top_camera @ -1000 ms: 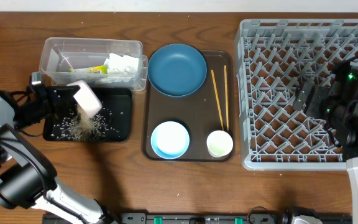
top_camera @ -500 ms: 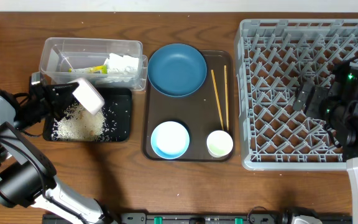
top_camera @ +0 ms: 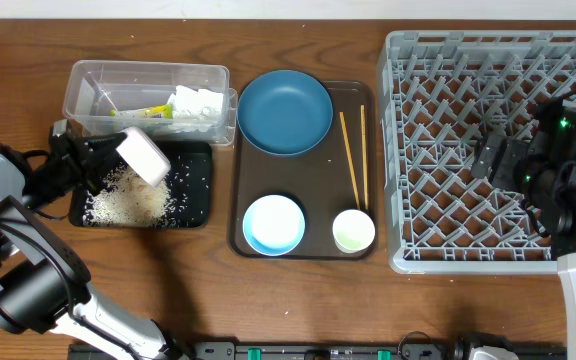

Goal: Sort waste into correct bins and load items into the dishwasher rack
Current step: 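Tip the pink bowl over the black tray to dump rice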

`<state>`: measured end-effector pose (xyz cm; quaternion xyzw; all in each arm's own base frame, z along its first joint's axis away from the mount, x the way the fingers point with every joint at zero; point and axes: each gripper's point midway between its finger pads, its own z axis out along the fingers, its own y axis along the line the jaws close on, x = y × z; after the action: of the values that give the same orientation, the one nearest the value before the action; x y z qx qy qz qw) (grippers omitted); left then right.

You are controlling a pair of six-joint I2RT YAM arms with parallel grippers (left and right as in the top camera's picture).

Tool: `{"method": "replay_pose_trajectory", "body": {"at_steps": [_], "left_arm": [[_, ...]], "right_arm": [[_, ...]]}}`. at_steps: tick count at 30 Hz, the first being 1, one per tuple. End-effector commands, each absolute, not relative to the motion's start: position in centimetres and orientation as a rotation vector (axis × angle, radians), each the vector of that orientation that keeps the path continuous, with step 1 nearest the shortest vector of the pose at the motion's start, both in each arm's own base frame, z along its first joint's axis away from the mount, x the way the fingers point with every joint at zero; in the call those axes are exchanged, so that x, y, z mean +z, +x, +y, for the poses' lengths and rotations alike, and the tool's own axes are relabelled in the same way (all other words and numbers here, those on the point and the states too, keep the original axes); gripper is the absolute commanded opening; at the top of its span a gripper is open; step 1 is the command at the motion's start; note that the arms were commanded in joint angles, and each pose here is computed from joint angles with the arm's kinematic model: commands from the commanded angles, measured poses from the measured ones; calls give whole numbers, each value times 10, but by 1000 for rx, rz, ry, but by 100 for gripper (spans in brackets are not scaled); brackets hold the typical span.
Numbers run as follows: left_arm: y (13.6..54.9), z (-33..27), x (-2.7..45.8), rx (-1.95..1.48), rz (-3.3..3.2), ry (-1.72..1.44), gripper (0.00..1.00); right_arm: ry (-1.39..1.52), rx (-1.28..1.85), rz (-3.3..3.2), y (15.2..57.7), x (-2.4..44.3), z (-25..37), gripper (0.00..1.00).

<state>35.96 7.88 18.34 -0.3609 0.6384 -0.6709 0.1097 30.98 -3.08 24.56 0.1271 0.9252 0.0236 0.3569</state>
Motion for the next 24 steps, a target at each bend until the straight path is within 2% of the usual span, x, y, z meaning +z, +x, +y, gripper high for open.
{"method": "replay_pose_trajectory", "body": {"at_steps": [1, 16, 24], "left_arm": [[359, 81, 185, -2016, 1832, -1111, 6], [363, 81, 189, -1984, 1847, -1048, 6], [362, 51, 230, -1778, 2036, -765, 6]], "right_arm": [[349, 66, 2364, 311, 254, -34, 99], [348, 66, 2361, 311, 255, -34, 99], [348, 66, 2360, 311, 255, -34, 99]]}}
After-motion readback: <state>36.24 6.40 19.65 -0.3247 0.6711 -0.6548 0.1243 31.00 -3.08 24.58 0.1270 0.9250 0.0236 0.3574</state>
